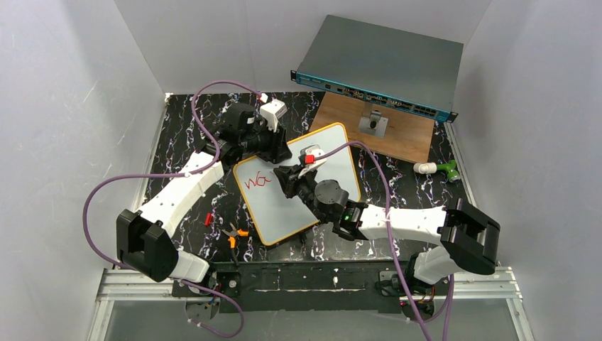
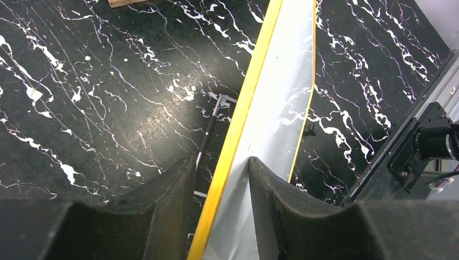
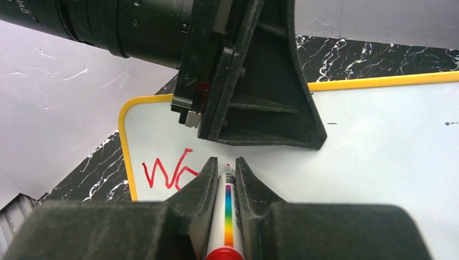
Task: Write a sentence on the whiteboard
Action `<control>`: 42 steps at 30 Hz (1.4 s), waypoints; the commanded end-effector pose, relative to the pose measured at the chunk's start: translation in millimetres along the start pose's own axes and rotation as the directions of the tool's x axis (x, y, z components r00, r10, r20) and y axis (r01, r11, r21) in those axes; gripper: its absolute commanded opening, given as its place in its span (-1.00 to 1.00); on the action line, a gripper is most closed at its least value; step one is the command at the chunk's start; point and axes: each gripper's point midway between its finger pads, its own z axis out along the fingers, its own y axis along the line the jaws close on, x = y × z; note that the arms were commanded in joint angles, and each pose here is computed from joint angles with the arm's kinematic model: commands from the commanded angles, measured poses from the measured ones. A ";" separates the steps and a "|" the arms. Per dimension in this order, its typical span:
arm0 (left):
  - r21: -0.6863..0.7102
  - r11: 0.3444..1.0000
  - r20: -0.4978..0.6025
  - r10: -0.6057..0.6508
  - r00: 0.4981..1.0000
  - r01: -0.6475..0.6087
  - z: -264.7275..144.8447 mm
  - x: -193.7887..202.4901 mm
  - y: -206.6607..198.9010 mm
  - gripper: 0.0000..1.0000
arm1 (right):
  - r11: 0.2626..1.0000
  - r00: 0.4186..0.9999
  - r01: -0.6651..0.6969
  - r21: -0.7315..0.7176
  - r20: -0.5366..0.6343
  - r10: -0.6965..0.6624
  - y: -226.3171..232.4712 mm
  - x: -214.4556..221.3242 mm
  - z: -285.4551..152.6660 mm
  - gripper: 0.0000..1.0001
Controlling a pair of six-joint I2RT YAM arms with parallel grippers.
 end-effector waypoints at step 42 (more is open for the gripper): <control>-0.001 0.998 0.109 0.067 0.992 -0.067 -18.6 -31.3 -10.5 -1.00 | 0.998 0.987 -0.005 0.058 -0.161 0.015 -16.8 40.6 -17.6 -0.97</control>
